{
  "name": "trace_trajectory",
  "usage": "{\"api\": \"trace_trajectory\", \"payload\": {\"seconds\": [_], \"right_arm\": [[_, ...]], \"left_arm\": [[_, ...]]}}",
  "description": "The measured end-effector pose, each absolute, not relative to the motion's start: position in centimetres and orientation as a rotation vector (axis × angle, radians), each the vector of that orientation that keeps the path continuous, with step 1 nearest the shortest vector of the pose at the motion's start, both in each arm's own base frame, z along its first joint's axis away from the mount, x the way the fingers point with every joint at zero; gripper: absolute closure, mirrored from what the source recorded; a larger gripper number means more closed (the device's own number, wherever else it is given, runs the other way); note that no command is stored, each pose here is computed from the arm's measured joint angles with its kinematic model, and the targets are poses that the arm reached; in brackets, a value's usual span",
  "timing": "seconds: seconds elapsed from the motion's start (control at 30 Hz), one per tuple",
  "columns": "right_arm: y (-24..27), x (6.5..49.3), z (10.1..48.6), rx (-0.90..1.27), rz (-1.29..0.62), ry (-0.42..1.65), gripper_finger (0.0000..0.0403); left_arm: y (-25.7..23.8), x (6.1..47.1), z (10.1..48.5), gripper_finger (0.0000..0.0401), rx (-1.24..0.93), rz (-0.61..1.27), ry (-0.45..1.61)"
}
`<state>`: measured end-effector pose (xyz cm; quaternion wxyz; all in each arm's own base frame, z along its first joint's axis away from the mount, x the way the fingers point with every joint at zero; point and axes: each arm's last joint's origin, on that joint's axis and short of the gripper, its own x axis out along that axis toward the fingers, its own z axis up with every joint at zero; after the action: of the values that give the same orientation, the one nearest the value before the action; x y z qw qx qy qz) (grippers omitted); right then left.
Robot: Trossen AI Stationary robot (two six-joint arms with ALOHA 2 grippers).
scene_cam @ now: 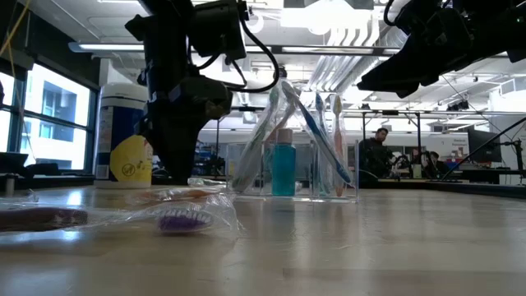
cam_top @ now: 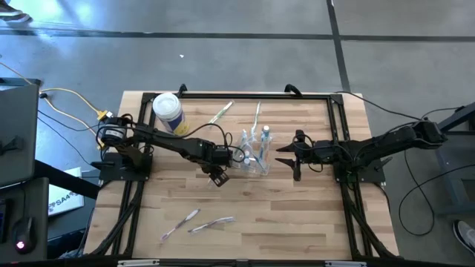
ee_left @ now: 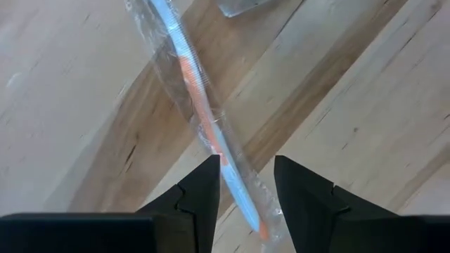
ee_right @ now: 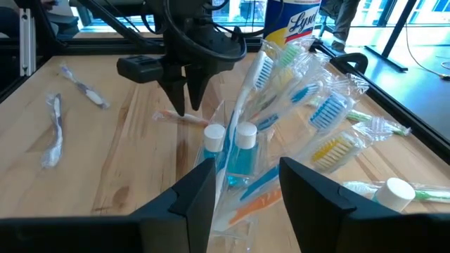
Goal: Pick & Place toothbrushing station
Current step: Put the orange toothbrush into the right section of the transparent bin
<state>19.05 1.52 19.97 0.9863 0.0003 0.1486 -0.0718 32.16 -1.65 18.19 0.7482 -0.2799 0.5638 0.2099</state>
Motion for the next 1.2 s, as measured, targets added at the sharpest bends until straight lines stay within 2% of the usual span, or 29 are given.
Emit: {"api": "trace_trajectory", "payload": {"seconds": [0.73,1.2], "right_arm": [[1.5,19.0,19.9,0.002,-0.144,0.302,0.0252],[1.5,19.0,19.9,0.001,-0.142,0.309,0.0252]], "left_arm": [[-1.6,32.1,17.6,0.0265,-0.670,0.567,1.240],[-1.8,32.8,15.5,0.0266,-0.713,0.536,1.308]]}}
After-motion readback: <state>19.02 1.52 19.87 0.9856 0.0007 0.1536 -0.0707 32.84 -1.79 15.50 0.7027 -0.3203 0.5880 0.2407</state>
